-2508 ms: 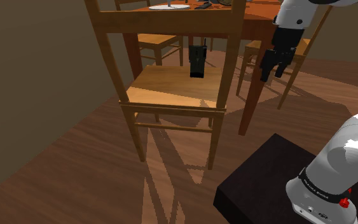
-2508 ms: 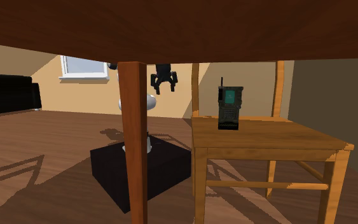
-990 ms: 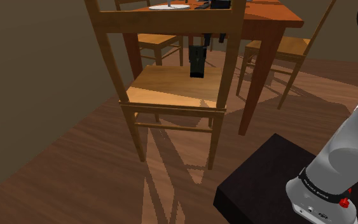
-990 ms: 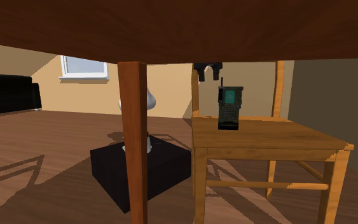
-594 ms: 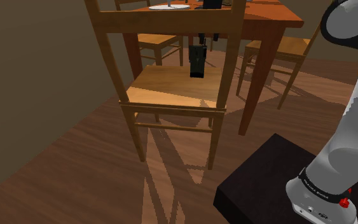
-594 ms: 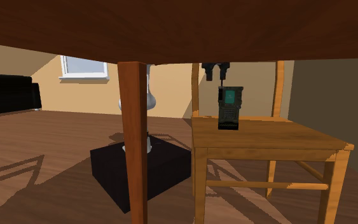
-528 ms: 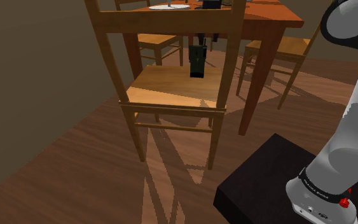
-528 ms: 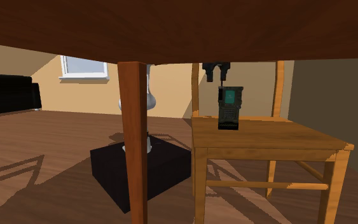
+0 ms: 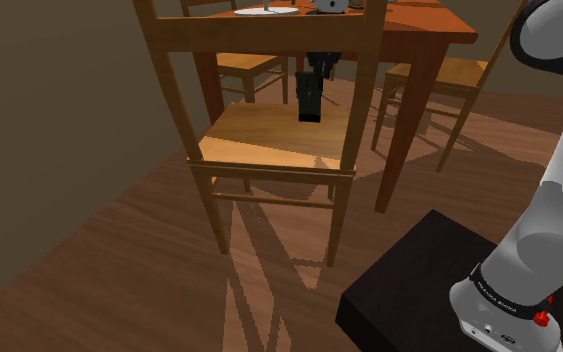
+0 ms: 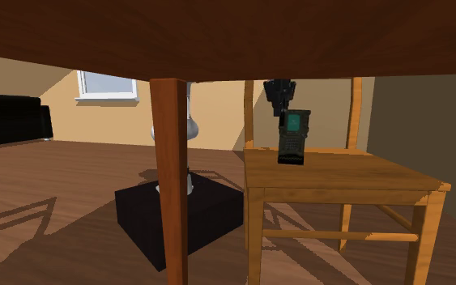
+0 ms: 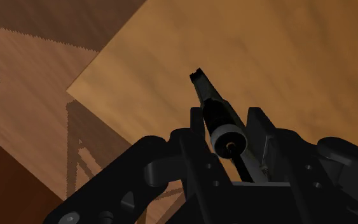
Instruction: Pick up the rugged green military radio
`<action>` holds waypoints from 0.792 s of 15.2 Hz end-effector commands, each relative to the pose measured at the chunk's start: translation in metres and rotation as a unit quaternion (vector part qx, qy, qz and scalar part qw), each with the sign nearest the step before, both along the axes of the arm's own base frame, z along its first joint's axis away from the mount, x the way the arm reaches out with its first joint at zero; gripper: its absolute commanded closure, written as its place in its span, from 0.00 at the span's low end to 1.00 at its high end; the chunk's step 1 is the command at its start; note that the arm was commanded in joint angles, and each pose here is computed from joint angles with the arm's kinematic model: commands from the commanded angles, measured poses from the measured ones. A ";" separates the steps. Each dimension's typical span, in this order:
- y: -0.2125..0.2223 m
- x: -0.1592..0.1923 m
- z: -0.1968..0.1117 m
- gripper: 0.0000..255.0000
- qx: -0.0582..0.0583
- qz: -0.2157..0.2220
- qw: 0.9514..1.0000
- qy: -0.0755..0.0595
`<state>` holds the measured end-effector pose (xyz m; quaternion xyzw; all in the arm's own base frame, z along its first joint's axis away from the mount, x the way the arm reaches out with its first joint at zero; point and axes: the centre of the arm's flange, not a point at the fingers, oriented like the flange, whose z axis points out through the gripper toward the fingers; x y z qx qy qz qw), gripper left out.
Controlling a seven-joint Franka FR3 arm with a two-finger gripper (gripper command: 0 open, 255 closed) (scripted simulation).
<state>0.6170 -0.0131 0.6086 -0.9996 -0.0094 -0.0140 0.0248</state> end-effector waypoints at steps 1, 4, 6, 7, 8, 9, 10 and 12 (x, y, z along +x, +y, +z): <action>-0.002 0.003 -0.006 1.00 -0.001 -0.003 1.000 -0.001; -0.001 0.003 -0.006 1.00 -0.001 -0.003 1.000 -0.001; -0.002 0.003 -0.007 1.00 -0.001 -0.003 1.000 -0.001; -0.001 0.003 -0.006 1.00 -0.001 -0.003 1.000 -0.001; -0.007 0.001 -0.003 1.00 -0.001 -0.003 1.000 -0.001; -0.007 0.001 0.002 1.00 -0.001 -0.003 1.000 -0.001; -0.007 0.001 0.008 1.00 -0.001 -0.003 1.000 -0.001; -0.007 0.001 0.018 1.00 -0.001 -0.003 1.000 -0.001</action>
